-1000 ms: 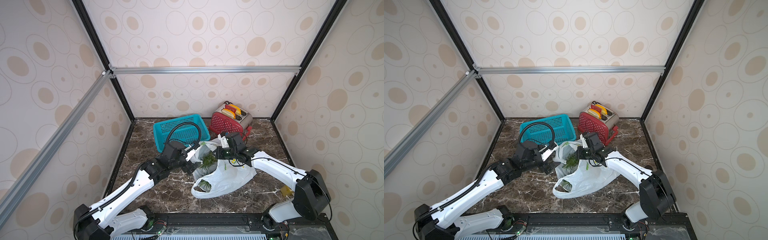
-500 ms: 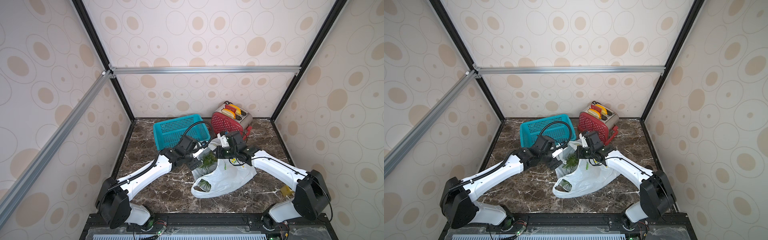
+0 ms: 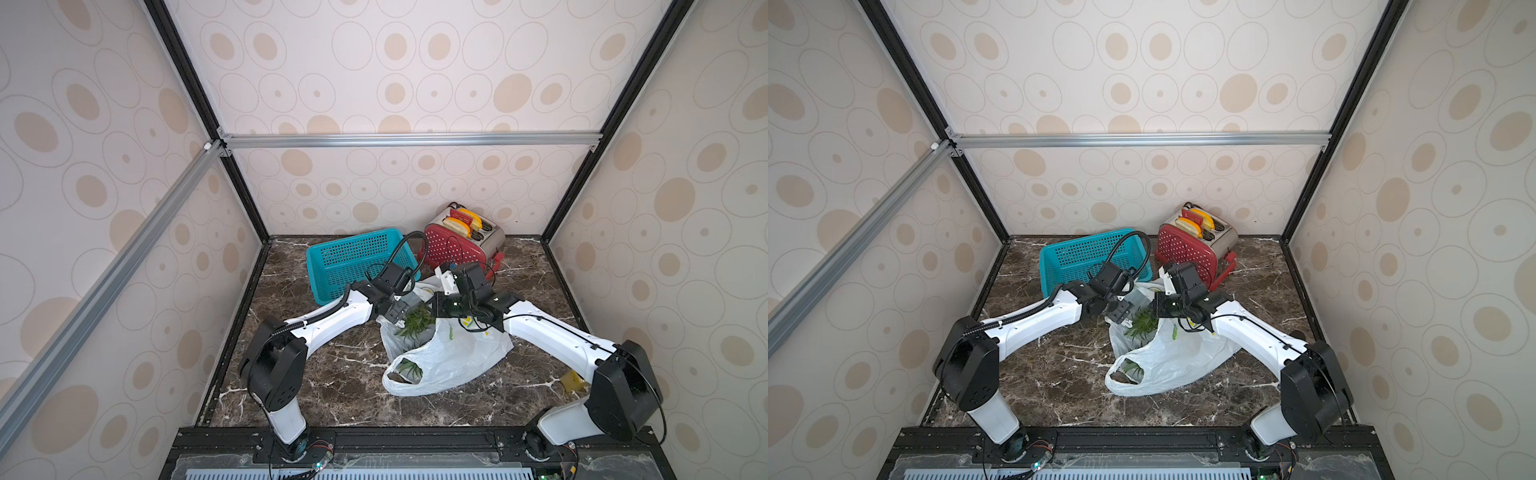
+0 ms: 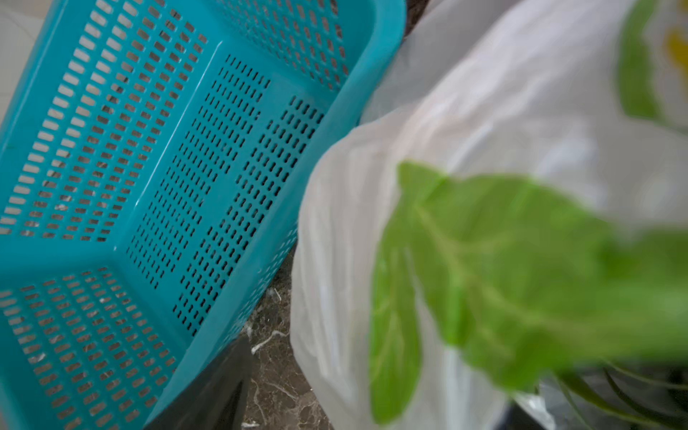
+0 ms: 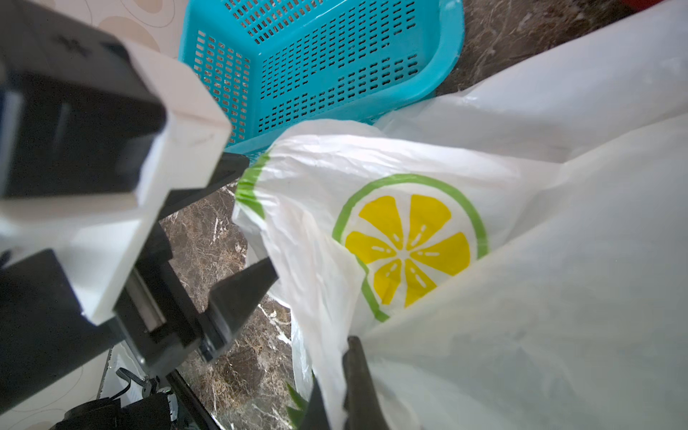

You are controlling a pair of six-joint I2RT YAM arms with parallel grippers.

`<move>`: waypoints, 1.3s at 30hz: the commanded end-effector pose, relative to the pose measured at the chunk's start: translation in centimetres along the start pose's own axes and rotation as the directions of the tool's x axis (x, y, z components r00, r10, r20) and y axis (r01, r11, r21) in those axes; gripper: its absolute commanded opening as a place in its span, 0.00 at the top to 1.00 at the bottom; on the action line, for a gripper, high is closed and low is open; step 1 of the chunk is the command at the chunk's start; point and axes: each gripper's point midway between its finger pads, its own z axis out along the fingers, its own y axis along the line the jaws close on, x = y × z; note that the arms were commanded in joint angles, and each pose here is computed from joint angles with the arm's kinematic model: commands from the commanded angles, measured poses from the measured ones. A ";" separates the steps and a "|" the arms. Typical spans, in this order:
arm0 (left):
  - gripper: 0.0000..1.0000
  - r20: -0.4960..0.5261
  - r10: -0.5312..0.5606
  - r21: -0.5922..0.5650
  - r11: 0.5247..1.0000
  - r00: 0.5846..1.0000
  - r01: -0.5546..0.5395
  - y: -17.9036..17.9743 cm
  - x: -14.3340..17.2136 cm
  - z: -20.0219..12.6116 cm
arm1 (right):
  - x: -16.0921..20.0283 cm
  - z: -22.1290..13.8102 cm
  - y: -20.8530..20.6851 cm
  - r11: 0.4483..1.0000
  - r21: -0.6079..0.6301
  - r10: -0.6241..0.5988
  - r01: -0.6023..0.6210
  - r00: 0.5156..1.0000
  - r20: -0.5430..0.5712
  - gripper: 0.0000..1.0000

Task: Place the pineapple into a plastic bag & tie a knot
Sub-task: Adjust the plastic bag at the center of the board.

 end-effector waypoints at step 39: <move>1.00 0.021 -0.060 0.534 0.845 0.998 0.040 -5.5 -2.5 -4.0 | 18.8 2.1 10.2 -0.267 -0.475 -0.925 0.838 -0.361 -0.117 0.18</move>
